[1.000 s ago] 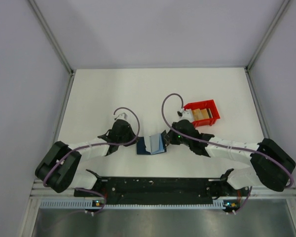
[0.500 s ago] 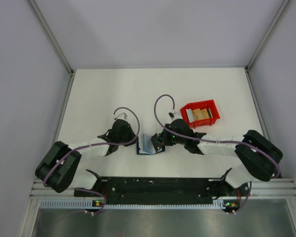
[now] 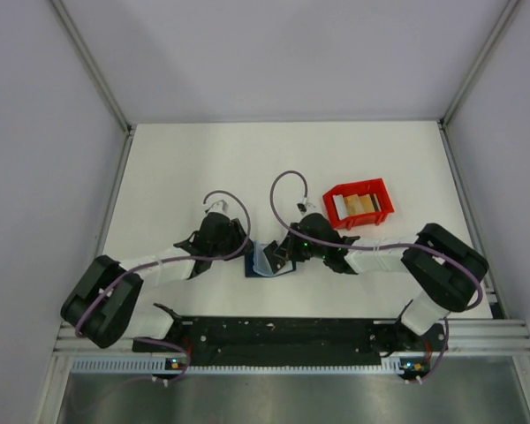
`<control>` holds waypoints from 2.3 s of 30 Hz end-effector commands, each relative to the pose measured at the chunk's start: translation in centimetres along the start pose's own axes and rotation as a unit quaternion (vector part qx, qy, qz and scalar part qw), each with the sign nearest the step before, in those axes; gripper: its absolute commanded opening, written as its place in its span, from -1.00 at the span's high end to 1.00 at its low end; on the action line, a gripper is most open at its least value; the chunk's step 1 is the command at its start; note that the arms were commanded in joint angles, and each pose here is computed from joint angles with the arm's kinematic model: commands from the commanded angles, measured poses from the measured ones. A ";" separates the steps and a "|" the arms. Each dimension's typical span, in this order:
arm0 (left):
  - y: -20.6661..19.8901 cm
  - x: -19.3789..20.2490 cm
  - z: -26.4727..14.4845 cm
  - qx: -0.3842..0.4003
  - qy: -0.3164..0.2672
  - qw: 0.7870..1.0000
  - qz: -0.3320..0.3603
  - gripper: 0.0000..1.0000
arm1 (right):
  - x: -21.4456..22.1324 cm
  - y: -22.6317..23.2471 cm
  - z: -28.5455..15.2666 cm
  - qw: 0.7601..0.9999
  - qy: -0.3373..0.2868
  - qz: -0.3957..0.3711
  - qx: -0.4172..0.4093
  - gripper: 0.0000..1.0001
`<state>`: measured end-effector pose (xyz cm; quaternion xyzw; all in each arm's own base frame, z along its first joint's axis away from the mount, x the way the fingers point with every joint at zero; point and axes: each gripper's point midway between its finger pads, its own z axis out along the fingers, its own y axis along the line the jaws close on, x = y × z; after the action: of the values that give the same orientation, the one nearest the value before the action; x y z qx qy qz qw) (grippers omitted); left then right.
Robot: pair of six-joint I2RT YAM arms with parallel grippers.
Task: Put the credit cards into the card holder
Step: Turn over the card slot in the card holder.
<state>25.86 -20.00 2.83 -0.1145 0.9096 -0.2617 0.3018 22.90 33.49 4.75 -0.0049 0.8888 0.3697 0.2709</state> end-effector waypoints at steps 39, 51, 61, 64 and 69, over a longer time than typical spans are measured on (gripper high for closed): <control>1.0 2.8 -1.7 0.053 -0.006 0.998 -0.032 0.20 | -1.9 -0.8 -0.8 0.998 -0.061 0.016 0.033 1.00; 2.9 3.9 -0.8 0.001 0.014 1.000 0.001 0.94 | -3.2 -1.5 -1.9 0.994 -0.092 0.036 0.037 1.00; 2.2 3.5 -0.8 0.011 0.011 1.000 0.008 1.00 | -5.1 -1.3 -4.1 0.991 -0.117 0.018 0.055 1.00; 2.0 3.5 -0.9 0.014 0.011 1.000 0.009 1.00 | -4.1 -1.6 -3.7 0.993 -0.102 0.028 0.046 1.00; 1.9 3.4 -0.9 0.015 0.012 1.000 0.009 1.00 | -2.4 -2.0 -2.2 0.995 -0.075 0.048 0.034 1.00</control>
<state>23.30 -20.14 2.07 -0.1058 0.8933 -0.3052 0.3125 24.37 29.37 6.98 0.0687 0.8775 0.3341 0.3371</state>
